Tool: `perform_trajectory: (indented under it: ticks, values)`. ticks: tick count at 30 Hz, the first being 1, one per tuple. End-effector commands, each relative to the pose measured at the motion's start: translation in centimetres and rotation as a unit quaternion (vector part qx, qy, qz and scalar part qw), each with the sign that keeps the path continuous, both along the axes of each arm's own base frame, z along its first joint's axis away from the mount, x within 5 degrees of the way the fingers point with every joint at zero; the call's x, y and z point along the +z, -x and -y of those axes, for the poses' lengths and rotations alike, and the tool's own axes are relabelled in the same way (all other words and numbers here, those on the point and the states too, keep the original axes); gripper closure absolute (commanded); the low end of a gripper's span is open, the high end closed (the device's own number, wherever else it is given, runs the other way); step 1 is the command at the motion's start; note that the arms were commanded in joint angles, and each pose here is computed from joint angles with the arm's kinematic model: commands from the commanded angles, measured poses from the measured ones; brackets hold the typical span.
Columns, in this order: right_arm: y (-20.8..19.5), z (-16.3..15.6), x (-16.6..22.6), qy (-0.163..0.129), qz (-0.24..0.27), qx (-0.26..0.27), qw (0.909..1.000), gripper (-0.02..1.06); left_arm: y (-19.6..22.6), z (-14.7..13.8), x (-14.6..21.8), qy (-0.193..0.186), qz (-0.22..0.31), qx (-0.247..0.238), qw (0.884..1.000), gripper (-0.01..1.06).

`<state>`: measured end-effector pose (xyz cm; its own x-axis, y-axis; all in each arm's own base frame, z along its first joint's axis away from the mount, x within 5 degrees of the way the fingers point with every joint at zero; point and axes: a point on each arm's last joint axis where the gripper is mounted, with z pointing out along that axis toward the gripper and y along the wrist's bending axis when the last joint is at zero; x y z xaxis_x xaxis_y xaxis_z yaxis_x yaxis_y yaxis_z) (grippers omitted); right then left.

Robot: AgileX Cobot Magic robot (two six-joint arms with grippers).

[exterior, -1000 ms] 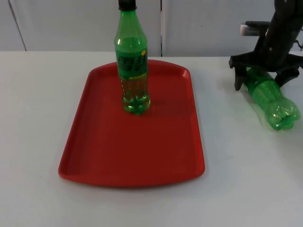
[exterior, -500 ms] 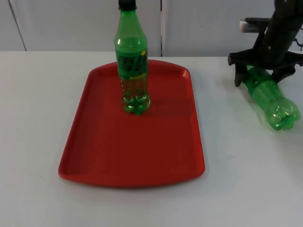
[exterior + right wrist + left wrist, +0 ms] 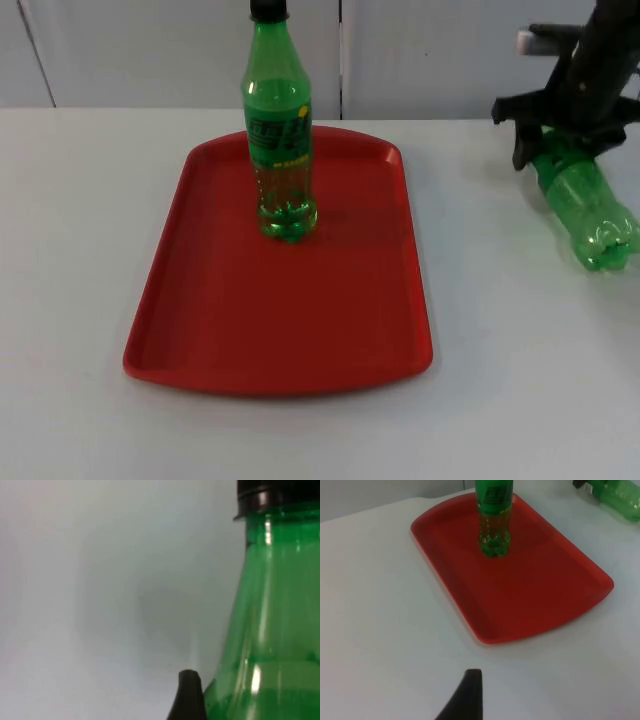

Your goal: Place the bottle upright on the tray.

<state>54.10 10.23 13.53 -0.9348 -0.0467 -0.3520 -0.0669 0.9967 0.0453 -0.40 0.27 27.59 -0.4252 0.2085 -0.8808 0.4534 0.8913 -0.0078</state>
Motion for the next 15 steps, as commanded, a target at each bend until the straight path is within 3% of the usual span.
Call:
perform_trajectory:
  ticks: [1,8,15]
  values:
    - [0.3,0.2,4.3,-0.004,0.036,0.006,0.9993,1.04,0.0,0.0,-0.1,-0.001,0.001,-0.004,1.0,0.12]
    - [2.1,0.7,12.4,0.009,0.091,0.03,0.9953,1.04,0.0,0.0,-0.1,-0.001,0.001,-0.004,1.0,0.12]
    - [2.9,0.9,13.8,0.021,0.081,0.051,0.9952,1.04,0.0,0.0,-0.1,-0.001,0.001,-0.004,1.0,0.12]
